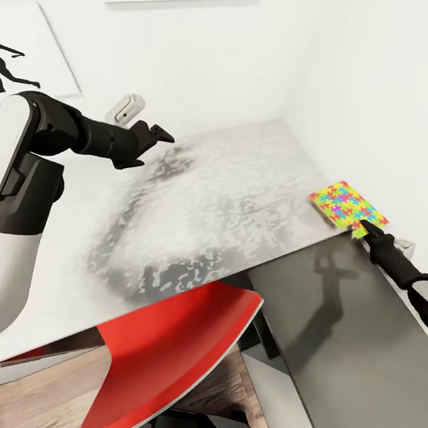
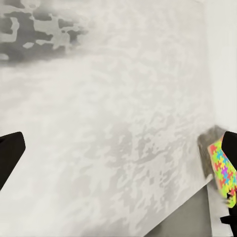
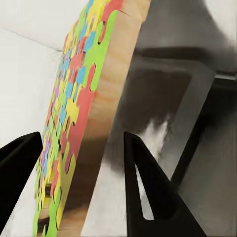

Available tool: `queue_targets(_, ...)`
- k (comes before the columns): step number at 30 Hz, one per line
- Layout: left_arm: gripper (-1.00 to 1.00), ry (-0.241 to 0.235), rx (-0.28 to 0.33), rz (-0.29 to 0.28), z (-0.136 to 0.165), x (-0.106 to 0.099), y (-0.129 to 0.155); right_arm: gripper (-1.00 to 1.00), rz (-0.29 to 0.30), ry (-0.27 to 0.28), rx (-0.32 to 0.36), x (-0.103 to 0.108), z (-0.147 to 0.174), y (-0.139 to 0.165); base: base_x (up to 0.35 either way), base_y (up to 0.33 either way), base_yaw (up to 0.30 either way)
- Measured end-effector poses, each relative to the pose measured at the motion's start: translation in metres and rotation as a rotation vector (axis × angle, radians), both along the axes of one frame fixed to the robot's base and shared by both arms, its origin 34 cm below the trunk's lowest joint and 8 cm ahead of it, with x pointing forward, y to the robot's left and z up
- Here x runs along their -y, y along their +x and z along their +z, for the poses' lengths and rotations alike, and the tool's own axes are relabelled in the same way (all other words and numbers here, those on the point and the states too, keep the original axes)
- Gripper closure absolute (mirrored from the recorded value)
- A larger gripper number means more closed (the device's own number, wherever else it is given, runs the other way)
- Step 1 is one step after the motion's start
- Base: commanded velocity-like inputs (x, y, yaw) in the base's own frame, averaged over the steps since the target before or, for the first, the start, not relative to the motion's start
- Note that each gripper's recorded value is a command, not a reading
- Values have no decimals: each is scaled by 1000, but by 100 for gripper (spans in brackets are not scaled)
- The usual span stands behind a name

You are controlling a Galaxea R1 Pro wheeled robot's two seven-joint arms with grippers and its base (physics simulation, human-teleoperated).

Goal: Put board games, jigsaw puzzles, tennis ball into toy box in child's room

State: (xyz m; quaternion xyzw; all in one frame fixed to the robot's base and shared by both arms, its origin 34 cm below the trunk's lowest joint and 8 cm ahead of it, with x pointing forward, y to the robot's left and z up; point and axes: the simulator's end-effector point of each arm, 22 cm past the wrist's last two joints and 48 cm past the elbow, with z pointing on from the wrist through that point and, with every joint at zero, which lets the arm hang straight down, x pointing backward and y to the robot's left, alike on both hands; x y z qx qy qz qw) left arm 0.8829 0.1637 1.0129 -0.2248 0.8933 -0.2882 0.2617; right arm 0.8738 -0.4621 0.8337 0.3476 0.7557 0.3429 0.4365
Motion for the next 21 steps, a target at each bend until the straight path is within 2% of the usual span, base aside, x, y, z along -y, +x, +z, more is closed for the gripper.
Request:
queue_targets(4,-100,0,-6,-1,-3,0,-2,100,46,26,47,-12,20,2,0,0,0)
queue_targets(7,-100,-2,-18,-1,-9,1,-6,100,120,58,86,-39,37,0,0,0,0)
queue_targets(8,-100,-2,-19,0,-9,1,-6,100,120,58,86,-38,38,1,0,0,0)
queue_targets(11,-100,-5,-32,3,-16,1,-10,100,198,92,127,-68,60,-2,0,0,0)
queue_targets(12,-100,-5,-32,3,-16,1,-10,100,198,92,128,-68,60,-2,0,0,0)
queue_targets(15,-100,-5,-43,6,-21,0,-13,100,279,124,171,-100,85,-4,0,0,0)
queue_targets(16,-100,-5,-43,6,-21,0,-13,100,279,124,171,-100,86,-4,0,0,0)
queue_targets(20,-100,-12,-50,-2,-25,6,-18,100,376,154,210,-141,119,-12,0,0,0)
queue_targets(21,-100,-23,-52,-10,-26,11,-21,100,418,159,217,-159,133,-17,0,0,0)
